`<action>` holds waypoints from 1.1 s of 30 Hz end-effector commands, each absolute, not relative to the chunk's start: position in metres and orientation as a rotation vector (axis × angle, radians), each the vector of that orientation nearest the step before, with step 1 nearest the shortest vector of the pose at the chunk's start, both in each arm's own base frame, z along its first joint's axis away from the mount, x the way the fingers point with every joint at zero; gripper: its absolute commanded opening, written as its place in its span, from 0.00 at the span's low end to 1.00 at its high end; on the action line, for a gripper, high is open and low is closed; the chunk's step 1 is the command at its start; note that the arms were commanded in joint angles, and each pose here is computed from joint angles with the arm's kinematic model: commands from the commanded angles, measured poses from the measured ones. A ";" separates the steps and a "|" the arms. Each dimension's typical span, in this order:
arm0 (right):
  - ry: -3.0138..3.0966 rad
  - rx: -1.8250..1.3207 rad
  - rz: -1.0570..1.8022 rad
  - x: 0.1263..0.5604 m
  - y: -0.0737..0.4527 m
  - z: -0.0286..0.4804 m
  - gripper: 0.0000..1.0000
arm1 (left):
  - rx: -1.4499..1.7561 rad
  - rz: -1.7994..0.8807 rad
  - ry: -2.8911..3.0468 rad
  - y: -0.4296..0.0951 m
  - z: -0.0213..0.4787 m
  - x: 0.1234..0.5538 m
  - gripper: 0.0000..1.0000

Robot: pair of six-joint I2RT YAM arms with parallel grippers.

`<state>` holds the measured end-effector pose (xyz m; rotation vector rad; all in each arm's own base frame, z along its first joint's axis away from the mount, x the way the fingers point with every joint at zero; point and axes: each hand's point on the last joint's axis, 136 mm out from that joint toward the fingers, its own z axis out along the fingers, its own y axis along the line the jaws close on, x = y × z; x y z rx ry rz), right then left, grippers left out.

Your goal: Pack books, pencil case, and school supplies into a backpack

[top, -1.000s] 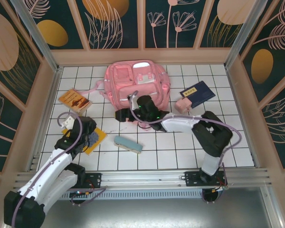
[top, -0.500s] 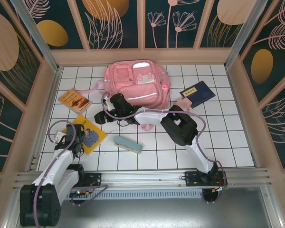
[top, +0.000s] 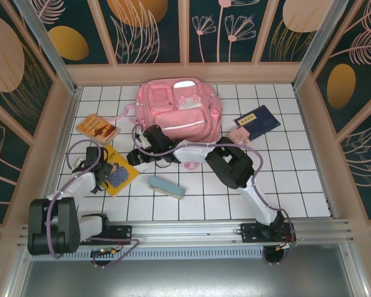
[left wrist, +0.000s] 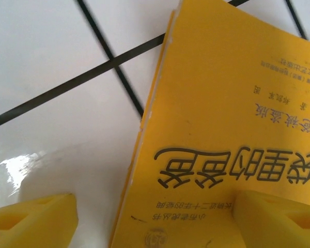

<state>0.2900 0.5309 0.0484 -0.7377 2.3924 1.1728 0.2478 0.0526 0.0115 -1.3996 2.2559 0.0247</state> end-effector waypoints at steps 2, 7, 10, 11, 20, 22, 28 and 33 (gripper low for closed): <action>2.429 -0.668 1.138 0.295 0.515 0.052 0.72 | -1.093 -0.616 2.277 -0.024 0.020 0.325 0.82; 2.446 -0.612 1.149 0.301 0.507 0.048 0.71 | -0.967 -0.623 2.309 -0.045 0.030 0.341 0.83; 2.443 -0.599 1.174 0.305 0.508 0.050 0.70 | -0.908 -0.633 2.335 -0.060 0.035 0.342 0.83; 2.445 -0.600 1.179 0.306 0.508 0.051 0.70 | -0.912 -0.625 2.341 -0.059 0.034 0.340 0.83; 2.483 -0.654 1.191 0.299 0.529 0.039 0.67 | -1.019 -0.461 2.377 -0.037 0.013 0.302 0.74; 2.503 -0.666 1.189 0.296 0.532 0.035 0.67 | -1.052 -0.460 2.406 -0.039 0.003 0.297 0.71; 2.513 -0.697 1.277 0.287 0.539 0.041 0.66 | -1.133 -0.519 2.447 -0.047 -0.021 0.288 0.60; 2.415 -0.735 1.537 0.274 0.548 0.075 0.65 | -1.150 -0.532 2.455 -0.049 -0.028 0.282 0.46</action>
